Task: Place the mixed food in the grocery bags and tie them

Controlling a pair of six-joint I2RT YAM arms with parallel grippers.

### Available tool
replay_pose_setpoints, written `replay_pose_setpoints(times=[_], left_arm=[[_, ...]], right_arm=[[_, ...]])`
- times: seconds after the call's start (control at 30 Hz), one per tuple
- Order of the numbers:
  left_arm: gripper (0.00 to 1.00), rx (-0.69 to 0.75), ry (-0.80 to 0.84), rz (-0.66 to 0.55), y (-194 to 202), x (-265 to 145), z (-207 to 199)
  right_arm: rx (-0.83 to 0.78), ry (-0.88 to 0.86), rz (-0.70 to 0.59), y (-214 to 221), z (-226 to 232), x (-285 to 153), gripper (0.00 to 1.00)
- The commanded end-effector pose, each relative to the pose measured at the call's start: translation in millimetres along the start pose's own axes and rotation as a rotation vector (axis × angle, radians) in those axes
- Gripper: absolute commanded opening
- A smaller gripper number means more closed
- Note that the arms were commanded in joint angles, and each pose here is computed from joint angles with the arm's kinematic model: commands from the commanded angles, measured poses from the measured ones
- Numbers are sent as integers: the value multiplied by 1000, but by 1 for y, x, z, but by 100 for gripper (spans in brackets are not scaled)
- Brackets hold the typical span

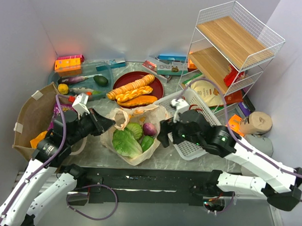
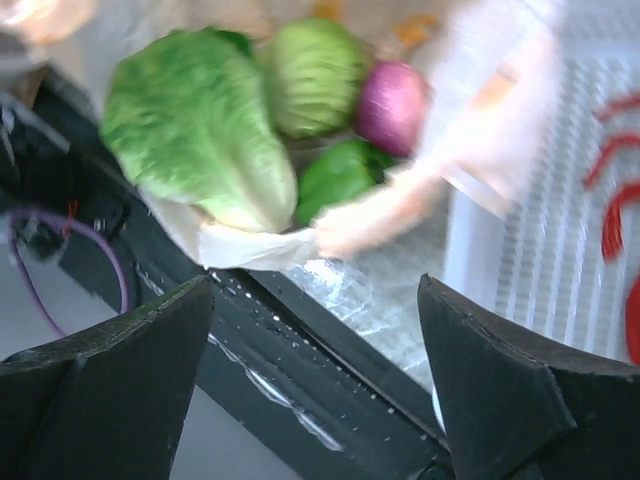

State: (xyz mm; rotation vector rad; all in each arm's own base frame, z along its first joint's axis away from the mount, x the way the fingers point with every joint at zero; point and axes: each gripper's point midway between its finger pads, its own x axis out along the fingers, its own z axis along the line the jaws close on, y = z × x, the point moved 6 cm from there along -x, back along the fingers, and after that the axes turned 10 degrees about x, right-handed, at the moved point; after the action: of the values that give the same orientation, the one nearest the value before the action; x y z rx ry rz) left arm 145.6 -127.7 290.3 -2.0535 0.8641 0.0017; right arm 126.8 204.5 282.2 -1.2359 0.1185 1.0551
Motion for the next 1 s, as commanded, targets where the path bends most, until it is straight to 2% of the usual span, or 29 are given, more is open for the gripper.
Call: replay_pose_setpoints(times=[0.0,0.07,0.17,0.3,0.4,0.5,0.57,0.6,0.63,0.7,0.73,0.77,0.8,0.87,0.9,0.97], left_arm=[[1,7,56,-49,-11,1,-10],[1,11,64,-43,-10,1,-10],[1,13,63,-42,-11,2,-10],[1,28,60,-53,-14,1,-11],[1,36,59,-52,-14,1,-11],[1,42,59,-45,-14,3,-11],[1,48,54,-47,-13,3,-10],[1,51,48,-51,-13,3,-9],[1,54,42,-59,-14,4,-8],[1,59,3,-91,-18,5,-3],[1,60,-4,-119,-25,2,-6],[1,67,9,-164,-34,-2,-11],[1,72,-4,-218,-44,-6,-14],[1,98,26,-345,-70,-22,-29],[1,103,30,-374,-76,-27,-33],[1,101,10,-444,-90,-36,-36]], right_arm=[[194,68,-70,2,-18,-13,88],[210,51,-104,-3,-20,-7,87],[227,-14,-88,1,-20,10,84],[247,-108,-152,-9,-13,32,82],[261,-116,-192,-17,-14,46,79],[278,-131,-202,-18,-16,60,72],[294,-147,-233,-23,-15,65,66],[298,-134,-222,-23,-16,71,59],[292,-122,-215,-24,-18,73,40],[271,-138,-240,-38,-10,69,9],[234,-167,-245,-45,-5,62,0],[209,-168,-247,-52,-2,55,0],[178,-204,-317,-80,12,31,0],[99,-217,-380,-103,22,5,0],[80,-253,-449,-123,32,-18,0],[46,-271,-502,-137,38,-37,0]])
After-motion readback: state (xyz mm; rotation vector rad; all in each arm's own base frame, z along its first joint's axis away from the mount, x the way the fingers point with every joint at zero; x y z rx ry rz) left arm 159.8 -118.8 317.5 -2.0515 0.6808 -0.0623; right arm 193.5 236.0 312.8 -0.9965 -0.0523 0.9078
